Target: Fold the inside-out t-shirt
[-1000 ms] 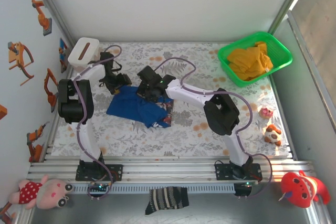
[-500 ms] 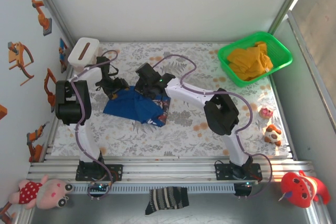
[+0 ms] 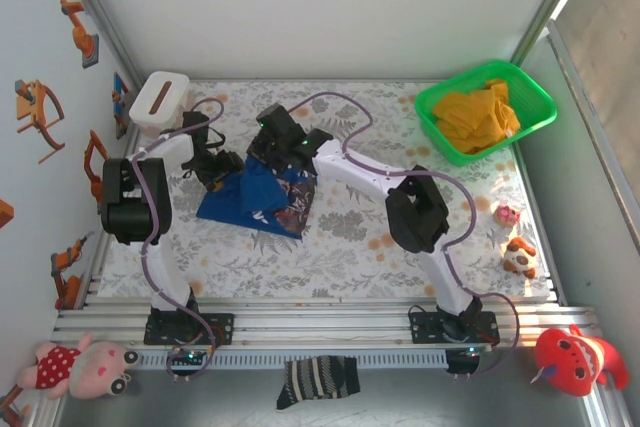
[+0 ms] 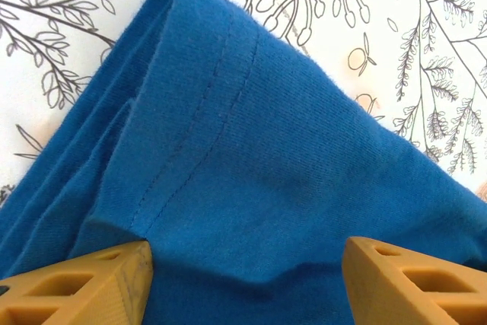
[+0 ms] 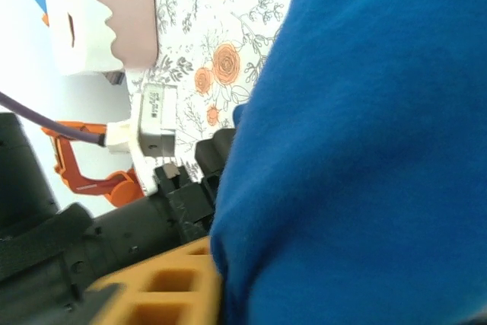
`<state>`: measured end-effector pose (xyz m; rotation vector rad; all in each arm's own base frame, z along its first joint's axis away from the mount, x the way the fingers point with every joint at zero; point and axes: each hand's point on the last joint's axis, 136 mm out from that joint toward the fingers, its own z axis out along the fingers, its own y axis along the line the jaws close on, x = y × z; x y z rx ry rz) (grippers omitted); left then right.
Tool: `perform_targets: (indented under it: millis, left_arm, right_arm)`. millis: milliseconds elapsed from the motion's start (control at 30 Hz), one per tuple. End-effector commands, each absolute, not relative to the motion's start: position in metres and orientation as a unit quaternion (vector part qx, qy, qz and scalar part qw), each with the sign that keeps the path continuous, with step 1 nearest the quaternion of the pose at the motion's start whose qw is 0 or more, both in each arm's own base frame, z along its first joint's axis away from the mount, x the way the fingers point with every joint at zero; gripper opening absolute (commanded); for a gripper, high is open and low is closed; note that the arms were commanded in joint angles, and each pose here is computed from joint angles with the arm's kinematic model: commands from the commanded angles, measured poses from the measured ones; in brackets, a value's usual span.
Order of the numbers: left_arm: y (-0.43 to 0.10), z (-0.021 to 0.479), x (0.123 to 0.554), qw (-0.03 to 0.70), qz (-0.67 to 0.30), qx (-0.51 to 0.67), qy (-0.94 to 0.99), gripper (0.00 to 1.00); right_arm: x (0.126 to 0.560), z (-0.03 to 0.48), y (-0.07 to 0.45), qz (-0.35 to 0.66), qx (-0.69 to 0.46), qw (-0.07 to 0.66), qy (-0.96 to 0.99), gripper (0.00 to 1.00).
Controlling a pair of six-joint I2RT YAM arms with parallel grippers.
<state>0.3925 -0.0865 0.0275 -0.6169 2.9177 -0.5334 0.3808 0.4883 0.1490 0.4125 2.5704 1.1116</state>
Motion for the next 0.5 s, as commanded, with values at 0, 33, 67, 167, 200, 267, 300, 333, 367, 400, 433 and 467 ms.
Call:
perform_targets:
  millis: [0, 33, 67, 167, 200, 267, 300, 333, 367, 400, 433, 467]
  left_arm:
    - [-0.077, 0.027, 0.384, 0.025, -0.155, -0.220, 0.963, 0.67]
    - [-0.073, 0.034, 0.391, 0.031, -0.154, -0.221, 0.963, 0.67]
    - [-0.067, 0.040, 0.397, 0.037, -0.152, -0.224, 0.962, 0.67]
    - [-0.045, 0.062, 0.421, 0.063, -0.147, -0.238, 0.958, 0.68]
    - [-0.037, 0.071, 0.429, 0.073, -0.152, -0.244, 0.955, 0.68]
    - [-0.020, 0.088, 0.442, 0.095, -0.158, -0.259, 0.948, 0.68]
    - [-0.014, 0.099, 0.448, 0.109, -0.163, -0.263, 0.945, 0.69]
    - [-0.008, 0.109, 0.451, 0.120, -0.166, -0.266, 0.942, 0.69]
    - [-0.004, 0.119, 0.452, 0.130, -0.168, -0.266, 0.940, 0.69]
    - [-0.003, 0.128, 0.451, 0.137, -0.168, -0.263, 0.940, 0.69]
    - [-0.003, 0.135, 0.447, 0.144, -0.170, -0.260, 0.940, 0.69]
    - [-0.006, 0.140, 0.442, 0.148, -0.173, -0.256, 0.940, 0.69]
  right_arm:
    - [0.377, 0.131, 0.506, 0.399, 0.124, 0.127, 0.900, 0.49]
    - [0.374, 0.132, 0.511, 0.404, 0.113, 0.117, 0.900, 0.70]
    - [0.371, 0.135, 0.515, 0.407, 0.089, 0.115, 0.902, 0.74]
    - [0.361, 0.159, 0.522, 0.429, 0.037, 0.115, 0.895, 0.77]
    - [0.357, 0.170, 0.524, 0.437, 0.020, 0.118, 0.892, 0.78]
    - [0.350, 0.197, 0.523, 0.455, -0.012, 0.127, 0.881, 0.78]
    - [0.346, 0.210, 0.520, 0.459, -0.029, 0.134, 0.878, 0.78]
    - [0.343, 0.218, 0.512, 0.452, -0.041, 0.141, 0.880, 0.78]
    - [0.341, 0.224, 0.503, 0.444, -0.046, 0.148, 0.882, 0.77]
    - [0.340, 0.224, 0.490, 0.435, -0.046, 0.153, 0.886, 0.77]
    - [0.340, 0.222, 0.476, 0.425, -0.042, 0.158, 0.890, 0.76]
    - [0.342, 0.220, 0.461, 0.414, -0.034, 0.164, 0.895, 0.76]
